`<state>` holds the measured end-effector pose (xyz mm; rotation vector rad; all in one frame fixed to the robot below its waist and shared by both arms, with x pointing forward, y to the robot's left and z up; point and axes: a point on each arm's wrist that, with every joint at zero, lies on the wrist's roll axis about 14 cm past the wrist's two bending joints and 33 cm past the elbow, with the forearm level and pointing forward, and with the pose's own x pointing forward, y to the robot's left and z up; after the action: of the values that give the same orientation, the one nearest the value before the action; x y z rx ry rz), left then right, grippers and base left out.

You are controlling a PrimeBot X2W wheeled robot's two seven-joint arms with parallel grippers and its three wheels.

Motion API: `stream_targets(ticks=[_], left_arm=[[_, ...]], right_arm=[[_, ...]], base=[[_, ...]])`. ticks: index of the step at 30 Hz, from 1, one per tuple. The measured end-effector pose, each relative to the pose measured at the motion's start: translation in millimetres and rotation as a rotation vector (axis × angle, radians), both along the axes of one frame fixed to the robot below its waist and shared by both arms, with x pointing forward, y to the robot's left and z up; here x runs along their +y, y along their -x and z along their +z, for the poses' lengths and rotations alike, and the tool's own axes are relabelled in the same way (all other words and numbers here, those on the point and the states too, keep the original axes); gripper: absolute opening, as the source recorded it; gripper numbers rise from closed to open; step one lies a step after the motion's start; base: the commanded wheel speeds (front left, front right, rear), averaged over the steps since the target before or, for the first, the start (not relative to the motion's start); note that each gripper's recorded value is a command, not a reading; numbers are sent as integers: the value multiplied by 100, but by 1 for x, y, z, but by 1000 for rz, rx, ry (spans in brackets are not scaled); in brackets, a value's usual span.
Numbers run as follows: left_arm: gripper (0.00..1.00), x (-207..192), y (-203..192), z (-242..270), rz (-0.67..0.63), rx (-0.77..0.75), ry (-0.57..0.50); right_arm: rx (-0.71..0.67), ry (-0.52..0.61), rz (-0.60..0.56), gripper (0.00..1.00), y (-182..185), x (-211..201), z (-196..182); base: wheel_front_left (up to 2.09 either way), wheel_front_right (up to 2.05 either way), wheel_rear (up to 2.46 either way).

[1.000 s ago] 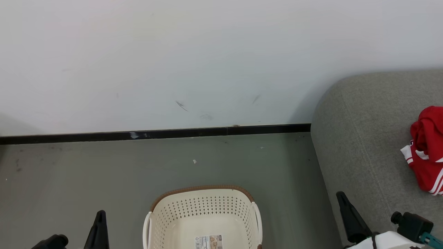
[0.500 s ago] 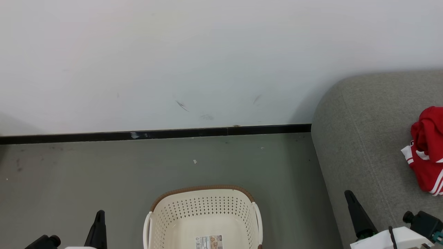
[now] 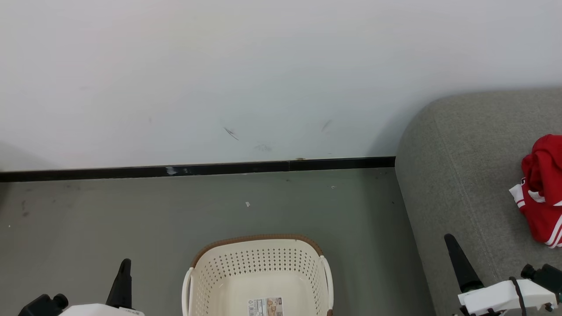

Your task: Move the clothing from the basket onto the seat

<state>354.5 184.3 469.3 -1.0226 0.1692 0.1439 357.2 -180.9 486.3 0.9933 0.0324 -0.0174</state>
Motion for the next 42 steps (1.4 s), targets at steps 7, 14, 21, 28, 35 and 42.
stream_targets(ticks=[7,14,21,28,35,42], left_arm=[[0,0,-2,0,3,-9,94],[0,-1,-5,2,4,-21,191],[0,-1,-11,8,8,-46,289],[0,0,-12,9,10,-63,382],[0,2,-17,15,18,-93,473],[0,3,-20,20,19,-124,551]], right_arm=[[9,-97,-14,0,-4,-5,-1],[18,-202,-24,0,-7,-8,-2],[25,-303,-34,0,-9,-13,-3],[24,-404,-45,0,-13,-16,-2],[20,-501,-46,0,-17,-19,1],[21,-589,-56,0,-19,-21,0]], base=[[0,0,0],[0,0,0],[0,0,0],[0,0,0],[0,0,0],[0,0,0]])
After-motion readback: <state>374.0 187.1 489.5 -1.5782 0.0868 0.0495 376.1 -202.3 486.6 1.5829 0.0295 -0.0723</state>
